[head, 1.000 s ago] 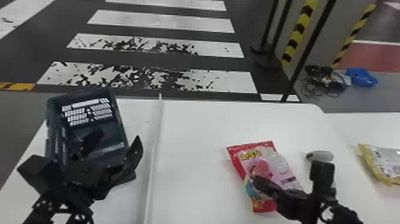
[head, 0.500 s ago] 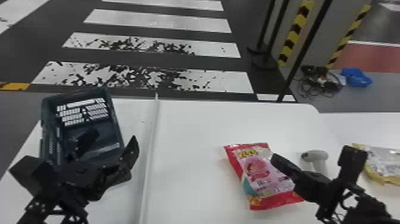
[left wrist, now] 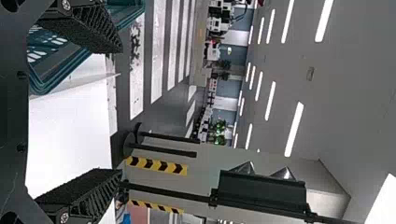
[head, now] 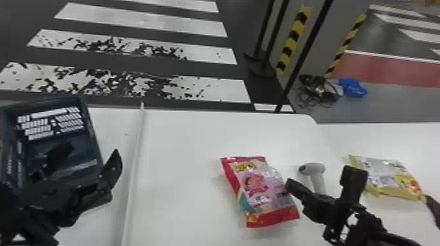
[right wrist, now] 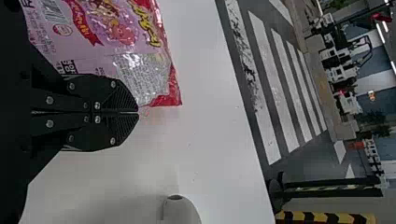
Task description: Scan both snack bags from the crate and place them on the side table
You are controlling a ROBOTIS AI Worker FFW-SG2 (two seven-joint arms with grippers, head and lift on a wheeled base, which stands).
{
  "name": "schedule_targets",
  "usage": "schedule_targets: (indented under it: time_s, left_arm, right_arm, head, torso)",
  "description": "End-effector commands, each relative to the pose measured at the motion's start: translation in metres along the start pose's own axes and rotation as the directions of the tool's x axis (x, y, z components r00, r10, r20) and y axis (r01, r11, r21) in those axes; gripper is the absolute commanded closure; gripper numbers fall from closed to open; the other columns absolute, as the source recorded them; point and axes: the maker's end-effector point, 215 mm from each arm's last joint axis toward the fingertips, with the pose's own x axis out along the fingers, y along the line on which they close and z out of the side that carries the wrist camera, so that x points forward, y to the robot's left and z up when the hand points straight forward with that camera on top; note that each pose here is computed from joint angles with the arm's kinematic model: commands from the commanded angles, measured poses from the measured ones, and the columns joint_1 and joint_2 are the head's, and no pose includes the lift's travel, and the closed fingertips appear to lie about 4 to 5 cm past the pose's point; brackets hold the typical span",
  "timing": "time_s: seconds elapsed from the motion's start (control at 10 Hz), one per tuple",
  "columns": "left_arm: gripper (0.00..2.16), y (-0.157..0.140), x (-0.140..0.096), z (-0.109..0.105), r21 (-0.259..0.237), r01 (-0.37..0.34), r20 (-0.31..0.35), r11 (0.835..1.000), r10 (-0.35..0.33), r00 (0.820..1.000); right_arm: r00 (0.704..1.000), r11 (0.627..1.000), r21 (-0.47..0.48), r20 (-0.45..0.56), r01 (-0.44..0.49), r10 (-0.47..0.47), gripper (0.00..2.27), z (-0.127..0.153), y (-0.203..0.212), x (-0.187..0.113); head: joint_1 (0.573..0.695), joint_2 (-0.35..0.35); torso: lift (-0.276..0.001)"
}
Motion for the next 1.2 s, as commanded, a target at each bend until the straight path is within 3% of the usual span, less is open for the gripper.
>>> schedule_targets:
  time_s: [0.0,0.4,0.8,1.1]
  left_arm:
    - [0.08,0.000,0.000,-0.001,0.001,0.001,-0.002,1.000,-0.001,1.000]
    - [0.08,0.001,0.000,-0.002,0.000,-0.001,-0.004,1.000,0.001,1.000]
    - [0.08,0.001,0.000,-0.003,0.000,-0.003,-0.003,1.000,0.003,1.000]
    - [0.08,-0.001,0.000,-0.003,-0.004,-0.001,-0.003,1.000,0.001,1.000]
  right_arm:
    - [1.000,1.000,-0.009,-0.017,0.017,-0.017,2.26,-0.006,-0.006,0.002]
    - [0.999,1.000,0.006,-0.018,0.030,-0.030,2.26,-0.009,-0.013,0.000]
    - [0.999,0.999,0.011,0.026,0.047,-0.047,2.26,0.010,-0.023,-0.014]
    - [0.998,0.998,0.022,-0.032,0.057,-0.056,2.26,-0.010,-0.027,-0.015]
  head:
    - [0.695,-0.246]
    - [0.695,-0.260]
    - [0.695,-0.269]
    - [0.695,-0.284]
  torso:
    - [-0.095]
    - [-0.095]
    - [-0.095]
    - [-0.095]
